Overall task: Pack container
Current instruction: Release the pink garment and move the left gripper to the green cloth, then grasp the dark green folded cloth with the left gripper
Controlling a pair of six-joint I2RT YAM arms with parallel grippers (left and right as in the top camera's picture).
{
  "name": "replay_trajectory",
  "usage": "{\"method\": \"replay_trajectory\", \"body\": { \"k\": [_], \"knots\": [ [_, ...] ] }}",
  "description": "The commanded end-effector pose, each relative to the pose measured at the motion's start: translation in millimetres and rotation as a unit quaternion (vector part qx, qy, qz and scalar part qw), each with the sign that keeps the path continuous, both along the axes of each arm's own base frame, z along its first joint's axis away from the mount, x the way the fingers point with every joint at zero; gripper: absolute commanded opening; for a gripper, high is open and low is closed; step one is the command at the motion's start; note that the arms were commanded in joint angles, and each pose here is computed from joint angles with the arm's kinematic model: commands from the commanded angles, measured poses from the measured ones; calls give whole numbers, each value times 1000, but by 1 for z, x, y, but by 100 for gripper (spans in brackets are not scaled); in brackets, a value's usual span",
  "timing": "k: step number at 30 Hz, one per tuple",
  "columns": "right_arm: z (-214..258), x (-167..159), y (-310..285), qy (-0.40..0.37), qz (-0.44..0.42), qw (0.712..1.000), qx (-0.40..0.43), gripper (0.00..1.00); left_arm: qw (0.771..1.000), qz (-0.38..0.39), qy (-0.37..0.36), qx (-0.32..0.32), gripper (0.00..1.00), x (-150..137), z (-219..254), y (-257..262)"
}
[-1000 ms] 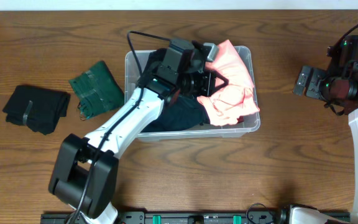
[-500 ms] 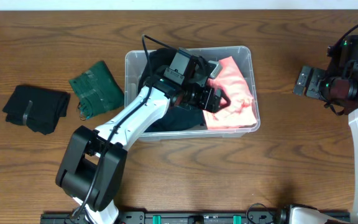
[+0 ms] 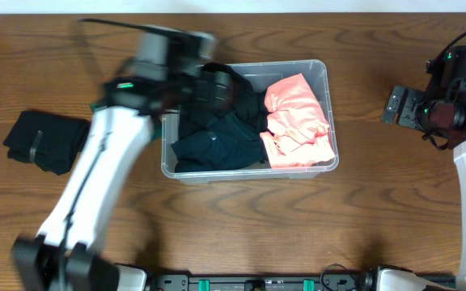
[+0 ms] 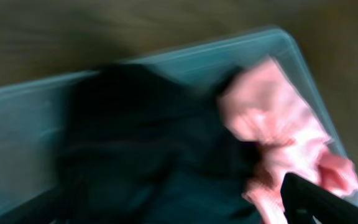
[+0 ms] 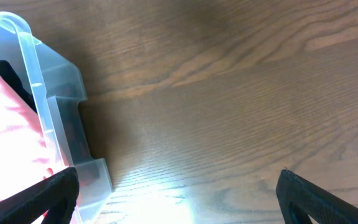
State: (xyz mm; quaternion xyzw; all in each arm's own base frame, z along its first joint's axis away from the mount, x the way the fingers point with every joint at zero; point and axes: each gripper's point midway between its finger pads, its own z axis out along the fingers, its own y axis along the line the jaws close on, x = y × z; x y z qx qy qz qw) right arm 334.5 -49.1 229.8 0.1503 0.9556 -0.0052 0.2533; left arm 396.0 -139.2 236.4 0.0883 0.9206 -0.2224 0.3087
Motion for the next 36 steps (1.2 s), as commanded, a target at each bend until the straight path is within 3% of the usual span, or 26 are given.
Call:
{"method": "replay_trajectory", "body": {
  "k": [1, 6, 11, 18, 23, 32, 36],
  "knots": [
    [-3, 1, -3, 4, -4, 1000, -4, 99, 994, 103, -2, 45, 98, 0, 11, 78],
    [-3, 1, -3, 4, -4, 1000, -4, 99, 973, 217, 61, 45, 98, -10, -19, 170],
    [-3, 1, -3, 4, -4, 1000, -4, 99, 952, 273, 136, 37, 98, -13, -74, 223],
    [-3, 1, -3, 4, -4, 1000, -4, 99, 937, 268, 223, 8, 98, -6, -154, 242],
    [-3, 1, -3, 5, -4, 1000, -4, 99, 944, 229, 238, -20, 98, 4, -188, 232],
    [-3, 1, -3, 5, -4, 1000, -4, 99, 940, 208, 262, -64, 98, 5, -209, 217],
    [-3, 1, -3, 5, -4, 1000, -3, 99, 939, 206, 268, -64, 92, 2, -210, 215]
  ]
}}
